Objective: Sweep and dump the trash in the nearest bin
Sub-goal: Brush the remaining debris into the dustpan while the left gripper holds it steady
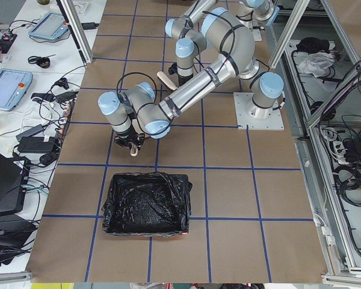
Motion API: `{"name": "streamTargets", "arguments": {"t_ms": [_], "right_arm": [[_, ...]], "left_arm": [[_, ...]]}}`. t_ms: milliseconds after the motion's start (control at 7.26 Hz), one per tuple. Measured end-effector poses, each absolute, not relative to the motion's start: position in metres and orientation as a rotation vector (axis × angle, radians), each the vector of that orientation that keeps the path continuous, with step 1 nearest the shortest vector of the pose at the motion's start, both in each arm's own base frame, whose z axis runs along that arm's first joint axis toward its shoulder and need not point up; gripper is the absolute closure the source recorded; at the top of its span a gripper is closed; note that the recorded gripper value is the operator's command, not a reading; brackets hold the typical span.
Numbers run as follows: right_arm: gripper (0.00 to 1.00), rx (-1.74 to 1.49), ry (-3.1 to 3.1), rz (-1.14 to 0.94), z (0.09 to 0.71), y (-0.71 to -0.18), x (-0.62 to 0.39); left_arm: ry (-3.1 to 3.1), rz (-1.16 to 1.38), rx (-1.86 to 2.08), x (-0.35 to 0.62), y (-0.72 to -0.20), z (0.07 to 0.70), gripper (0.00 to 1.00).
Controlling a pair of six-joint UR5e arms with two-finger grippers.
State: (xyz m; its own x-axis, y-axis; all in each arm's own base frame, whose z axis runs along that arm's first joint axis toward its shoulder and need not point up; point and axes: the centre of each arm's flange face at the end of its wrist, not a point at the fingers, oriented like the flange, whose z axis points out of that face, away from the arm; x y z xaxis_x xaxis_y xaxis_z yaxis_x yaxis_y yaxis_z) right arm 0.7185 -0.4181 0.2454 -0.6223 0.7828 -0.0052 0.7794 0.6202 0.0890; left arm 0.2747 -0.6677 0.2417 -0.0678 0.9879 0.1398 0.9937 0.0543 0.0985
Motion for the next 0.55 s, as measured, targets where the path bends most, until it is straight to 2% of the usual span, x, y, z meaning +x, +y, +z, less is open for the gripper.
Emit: {"name": "streamTargets", "arguments": {"t_ms": [551], "right_arm": [[1.00,1.339,2.762,0.104,0.237,-0.441,0.739]], "left_arm": [[-2.267,-0.259,-2.122,0.272,-0.665,0.229,1.00]]}}
